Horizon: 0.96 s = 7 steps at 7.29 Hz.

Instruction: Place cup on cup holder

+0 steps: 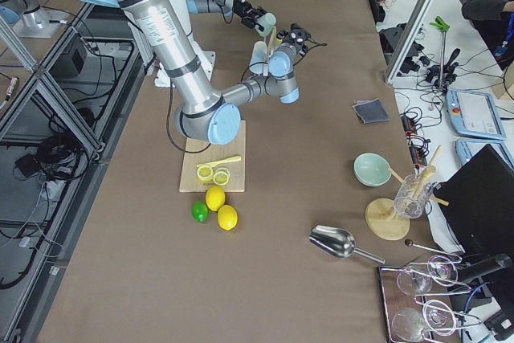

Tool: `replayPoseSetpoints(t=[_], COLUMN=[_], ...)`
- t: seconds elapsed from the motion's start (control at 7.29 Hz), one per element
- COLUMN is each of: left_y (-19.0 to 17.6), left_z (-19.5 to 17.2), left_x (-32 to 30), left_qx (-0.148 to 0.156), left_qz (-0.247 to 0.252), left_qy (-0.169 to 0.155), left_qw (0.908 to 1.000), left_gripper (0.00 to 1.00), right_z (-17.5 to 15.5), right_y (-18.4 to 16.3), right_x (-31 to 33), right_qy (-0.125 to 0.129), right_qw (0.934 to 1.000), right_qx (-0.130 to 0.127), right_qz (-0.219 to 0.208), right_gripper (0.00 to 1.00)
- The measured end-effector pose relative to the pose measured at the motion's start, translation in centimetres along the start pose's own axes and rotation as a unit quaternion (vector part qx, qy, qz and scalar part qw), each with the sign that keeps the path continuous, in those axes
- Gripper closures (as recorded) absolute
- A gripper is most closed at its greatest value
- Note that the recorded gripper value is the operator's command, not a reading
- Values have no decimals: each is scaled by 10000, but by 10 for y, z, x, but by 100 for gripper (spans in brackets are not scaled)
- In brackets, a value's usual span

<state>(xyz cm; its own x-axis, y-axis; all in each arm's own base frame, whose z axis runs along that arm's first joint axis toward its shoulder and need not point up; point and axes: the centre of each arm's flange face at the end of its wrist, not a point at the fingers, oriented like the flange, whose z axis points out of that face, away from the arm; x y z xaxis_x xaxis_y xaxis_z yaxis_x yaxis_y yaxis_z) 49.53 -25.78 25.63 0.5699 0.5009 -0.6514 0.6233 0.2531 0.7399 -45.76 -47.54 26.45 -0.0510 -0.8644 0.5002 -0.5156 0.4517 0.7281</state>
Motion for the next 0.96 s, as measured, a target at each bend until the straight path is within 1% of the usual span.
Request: replayPoseSetpoints(t=[0.14, 0.27, 0.55, 0.69, 0.82, 0.96], left_y=[1, 2, 4, 5, 6, 7], left_z=[0, 1, 1, 1, 1, 2], left_x=[0, -1, -1, -1, -1, -1], left_qx=[-2, -5, -13, -24, -38, -51], left_qz=[-5, -29, -73, -76, -72, -65], left_qy=[-3, -6, -7, 1, 12, 19], left_qw=[10000, 10000, 10000, 10000, 10000, 10000], left_gripper=[55, 53, 46, 23, 22, 1], right_z=[-4, -5, -7, -6, -6, -5], right_y=[2, 4, 8, 9, 12, 14], right_x=[-4, -6, -4, -3, 0, 2], right_qy=[-199, -317, -368, -353, -330, -302], right_qw=[9998, 9994, 9992, 9992, 9993, 9993], right_qx=[-59, -104, -153, -172, -196, -215], right_qz=[-41, -65, -69, -59, -46, -36], right_gripper=[100, 100, 100, 100, 100, 100])
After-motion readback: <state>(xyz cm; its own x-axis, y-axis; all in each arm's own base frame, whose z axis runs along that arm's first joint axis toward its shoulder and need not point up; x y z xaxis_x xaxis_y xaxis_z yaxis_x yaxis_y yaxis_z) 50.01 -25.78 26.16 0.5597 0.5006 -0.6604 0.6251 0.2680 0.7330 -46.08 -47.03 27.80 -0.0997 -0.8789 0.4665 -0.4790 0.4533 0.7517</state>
